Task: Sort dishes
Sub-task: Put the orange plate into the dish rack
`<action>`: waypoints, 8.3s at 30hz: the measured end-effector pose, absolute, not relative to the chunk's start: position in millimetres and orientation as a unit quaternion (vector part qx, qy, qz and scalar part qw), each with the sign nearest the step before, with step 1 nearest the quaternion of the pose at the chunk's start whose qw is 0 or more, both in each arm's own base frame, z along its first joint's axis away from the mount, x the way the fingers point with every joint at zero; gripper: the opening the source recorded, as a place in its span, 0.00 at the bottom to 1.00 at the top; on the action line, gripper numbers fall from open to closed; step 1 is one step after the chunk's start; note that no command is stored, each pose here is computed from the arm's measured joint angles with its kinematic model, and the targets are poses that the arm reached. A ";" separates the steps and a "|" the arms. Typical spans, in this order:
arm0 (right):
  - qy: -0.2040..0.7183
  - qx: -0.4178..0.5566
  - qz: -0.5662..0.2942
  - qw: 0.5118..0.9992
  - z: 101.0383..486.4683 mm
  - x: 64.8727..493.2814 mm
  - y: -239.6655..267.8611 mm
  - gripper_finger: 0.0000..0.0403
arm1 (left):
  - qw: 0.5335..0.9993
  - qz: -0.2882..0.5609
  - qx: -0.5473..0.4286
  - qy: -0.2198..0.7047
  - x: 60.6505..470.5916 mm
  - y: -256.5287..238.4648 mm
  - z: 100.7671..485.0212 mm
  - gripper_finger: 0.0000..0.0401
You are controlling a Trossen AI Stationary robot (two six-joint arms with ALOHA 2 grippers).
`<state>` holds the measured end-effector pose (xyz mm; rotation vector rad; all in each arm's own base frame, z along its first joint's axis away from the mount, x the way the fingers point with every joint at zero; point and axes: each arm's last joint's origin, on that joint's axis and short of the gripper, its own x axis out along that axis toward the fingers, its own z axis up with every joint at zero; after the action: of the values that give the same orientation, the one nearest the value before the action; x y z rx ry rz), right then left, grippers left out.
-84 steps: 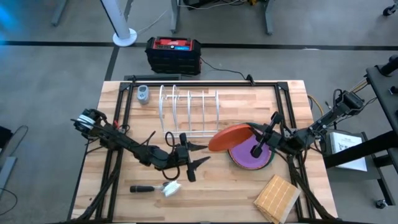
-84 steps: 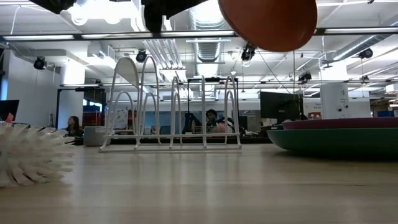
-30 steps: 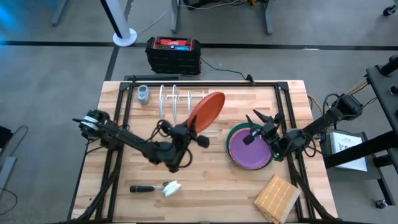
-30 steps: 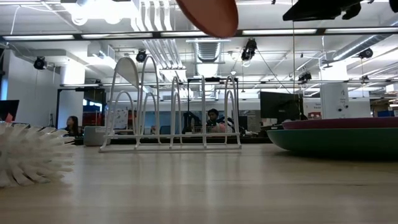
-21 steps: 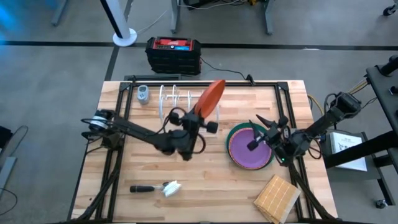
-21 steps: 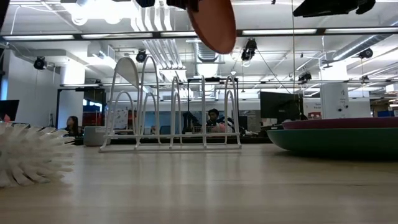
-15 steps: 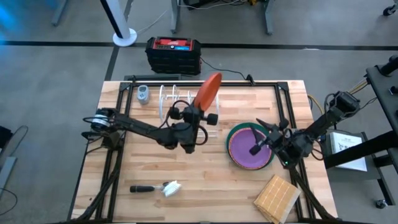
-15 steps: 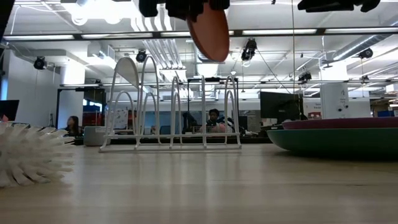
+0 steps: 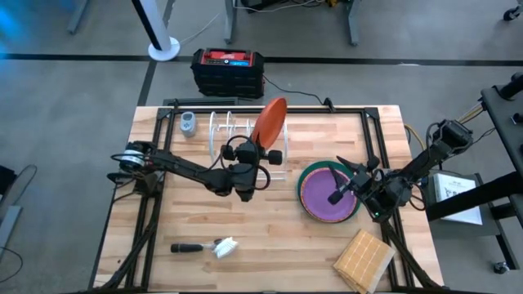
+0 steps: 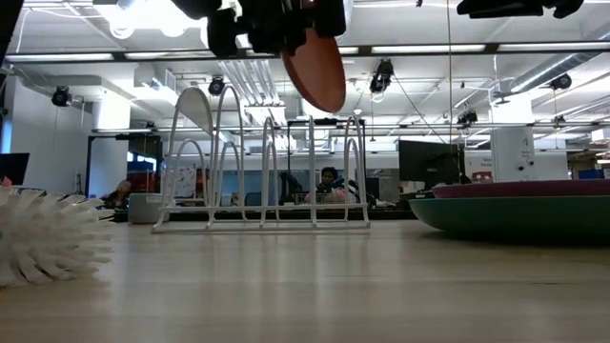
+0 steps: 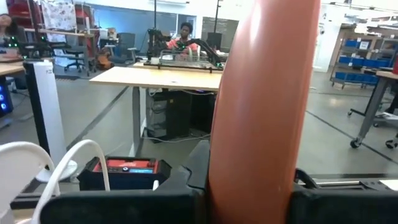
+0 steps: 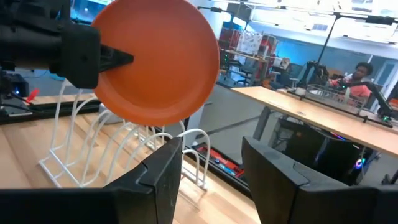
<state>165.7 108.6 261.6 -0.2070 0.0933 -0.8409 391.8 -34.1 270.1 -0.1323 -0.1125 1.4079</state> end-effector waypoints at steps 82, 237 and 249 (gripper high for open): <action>0.066 0.164 -0.193 0.965 205.2 224.4 -19.2 0.00 | 0.758 0.651 -0.028 -0.024 433.8 -37.0 248.2 0.05; 0.173 0.137 -0.244 0.944 221.9 240.2 -166.3 0.00 | 0.761 0.644 -0.060 -0.049 455.1 -41.3 120.9 0.12; 0.176 0.131 -0.242 0.945 221.4 240.2 -166.1 0.00 | 0.762 0.644 -0.053 -0.043 455.2 -40.6 120.8 0.33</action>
<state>240.2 -166.1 221.4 0.2660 0.3594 -0.4940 455.2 -40.6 120.8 -0.1162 -0.0938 1.4022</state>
